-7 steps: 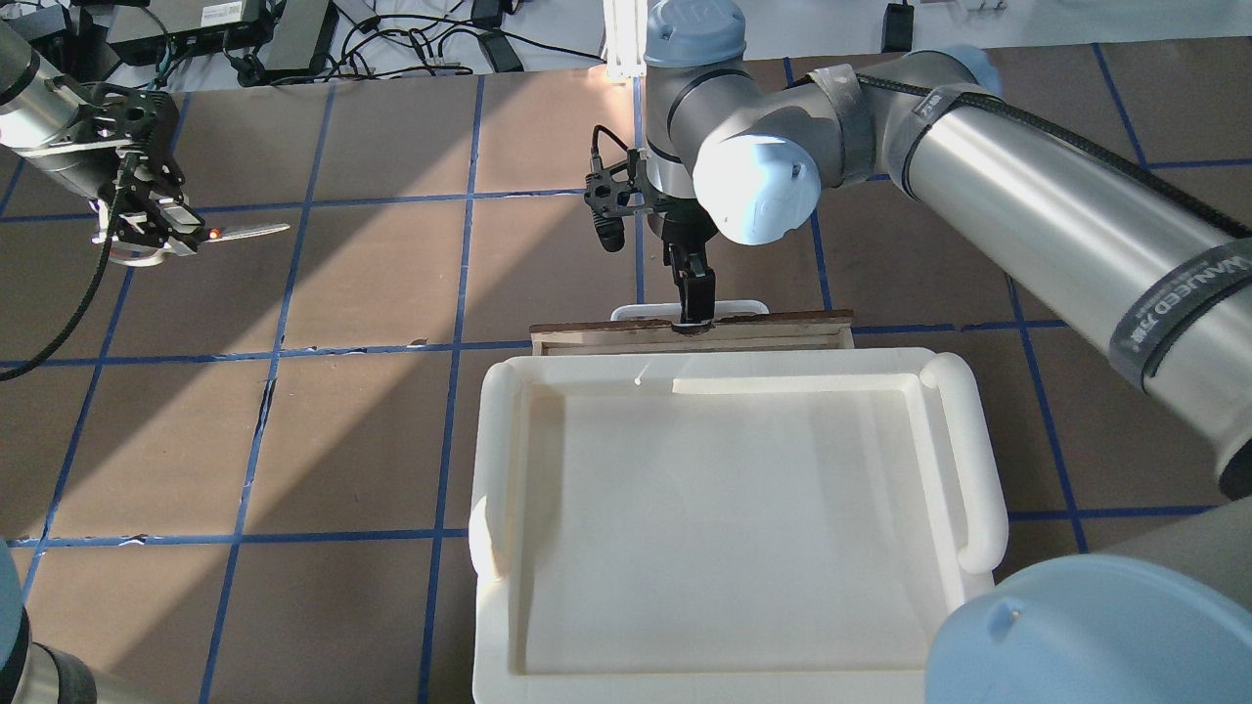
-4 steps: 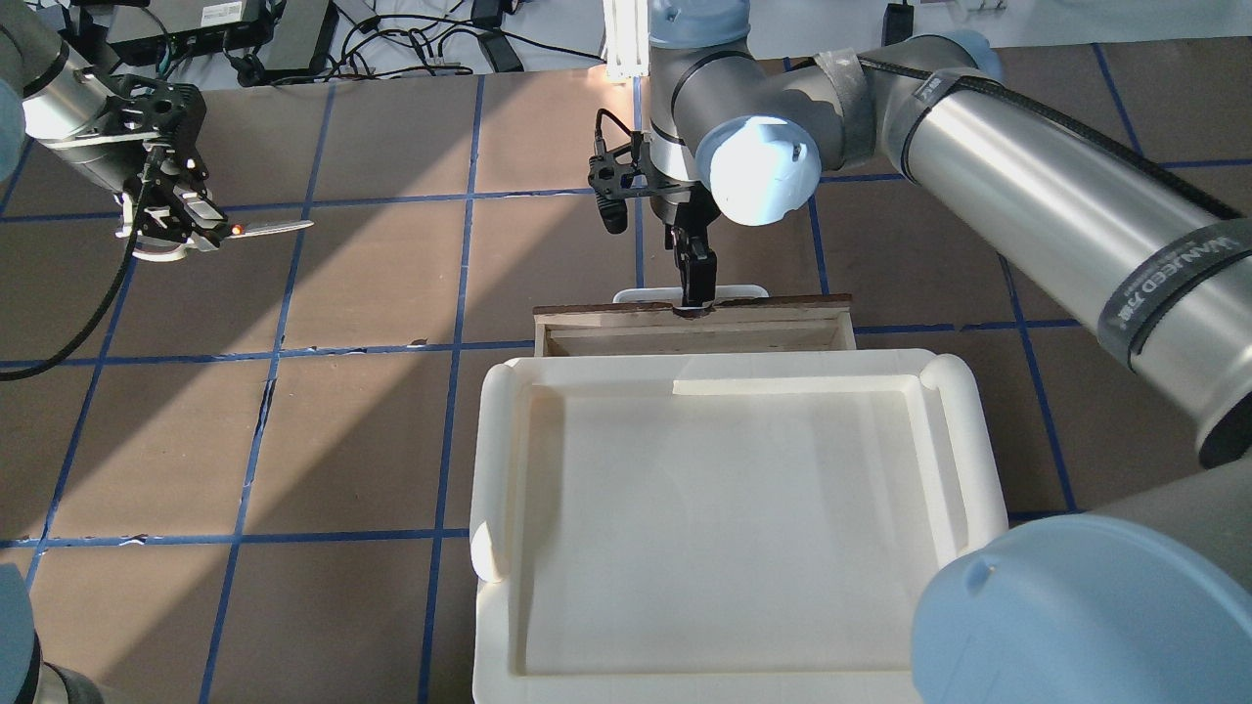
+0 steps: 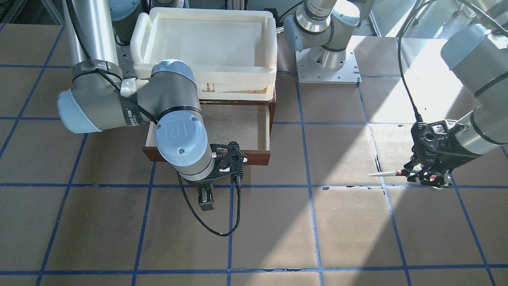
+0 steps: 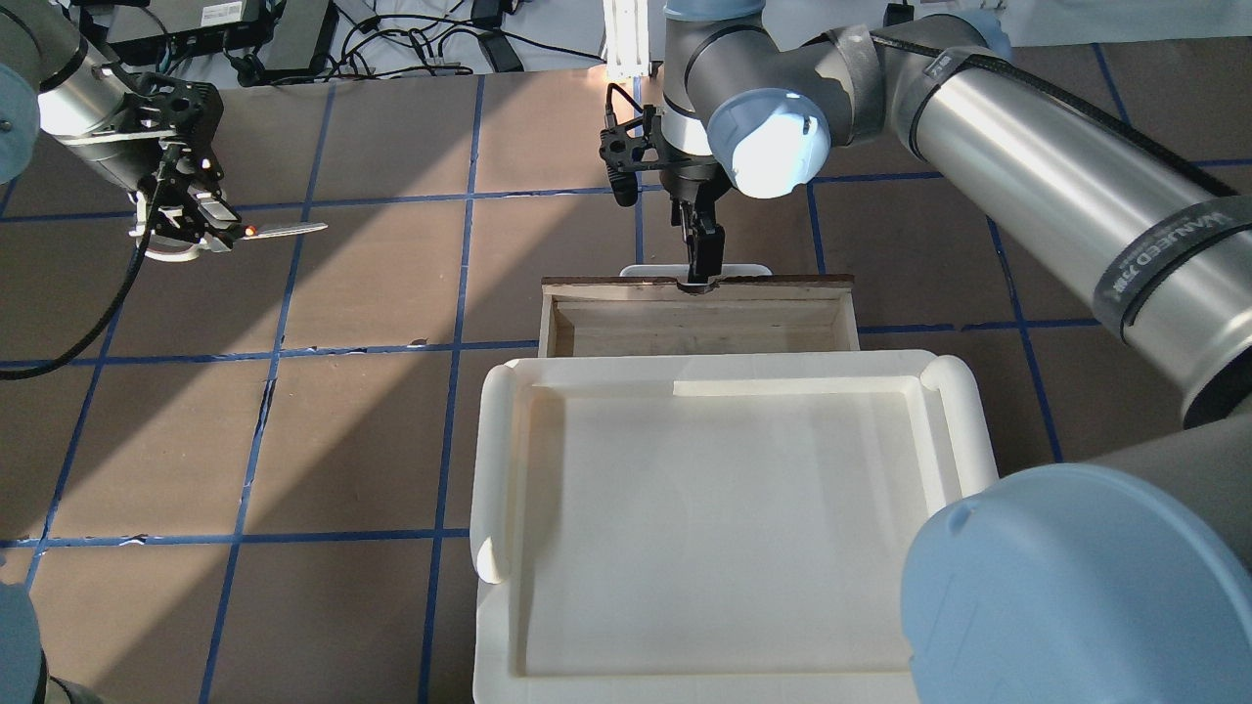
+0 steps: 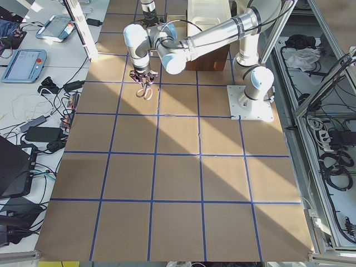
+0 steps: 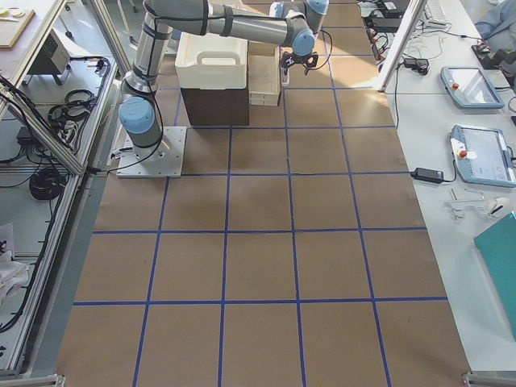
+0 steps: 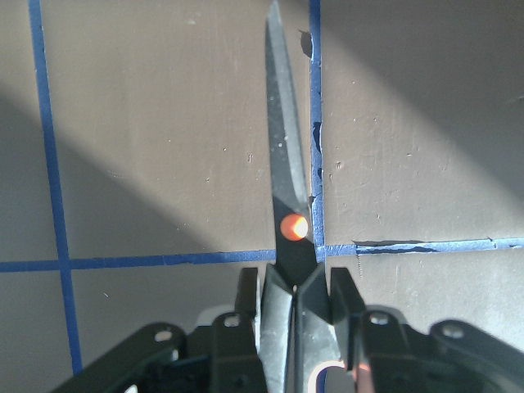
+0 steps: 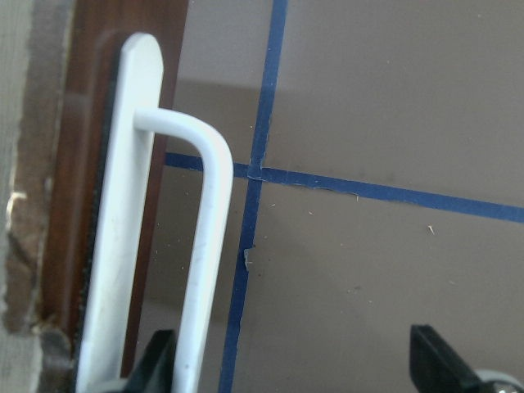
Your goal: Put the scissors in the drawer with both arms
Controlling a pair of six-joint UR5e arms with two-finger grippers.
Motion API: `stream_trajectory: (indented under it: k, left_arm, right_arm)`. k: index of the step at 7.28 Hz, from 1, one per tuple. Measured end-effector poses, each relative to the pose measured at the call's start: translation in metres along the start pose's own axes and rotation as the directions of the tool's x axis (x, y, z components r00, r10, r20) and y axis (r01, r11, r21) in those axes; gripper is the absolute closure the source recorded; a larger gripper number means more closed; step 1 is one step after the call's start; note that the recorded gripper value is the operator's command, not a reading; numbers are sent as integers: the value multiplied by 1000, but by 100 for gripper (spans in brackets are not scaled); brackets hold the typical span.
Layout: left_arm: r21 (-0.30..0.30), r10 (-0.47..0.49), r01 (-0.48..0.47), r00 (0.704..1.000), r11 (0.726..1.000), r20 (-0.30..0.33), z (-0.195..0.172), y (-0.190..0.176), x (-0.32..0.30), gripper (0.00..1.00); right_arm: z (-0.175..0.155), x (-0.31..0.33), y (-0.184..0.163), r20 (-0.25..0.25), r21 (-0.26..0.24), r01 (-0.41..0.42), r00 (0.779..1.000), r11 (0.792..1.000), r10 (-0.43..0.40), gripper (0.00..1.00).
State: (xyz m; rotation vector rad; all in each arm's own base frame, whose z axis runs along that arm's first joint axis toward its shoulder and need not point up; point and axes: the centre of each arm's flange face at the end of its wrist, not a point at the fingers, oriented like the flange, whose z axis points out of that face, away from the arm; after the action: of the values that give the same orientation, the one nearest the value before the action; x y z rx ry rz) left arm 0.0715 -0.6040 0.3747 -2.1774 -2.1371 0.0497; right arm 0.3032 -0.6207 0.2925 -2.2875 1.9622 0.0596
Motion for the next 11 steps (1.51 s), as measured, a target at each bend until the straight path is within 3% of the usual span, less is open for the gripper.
stream_trajectory:
  k: [11]
  left_arm:
    - [0, -11, 11, 1000, 1000, -17, 5, -26, -2, 100]
  right_arm:
    - [3, 21, -2, -34, 33, 5, 999, 999, -4, 0]
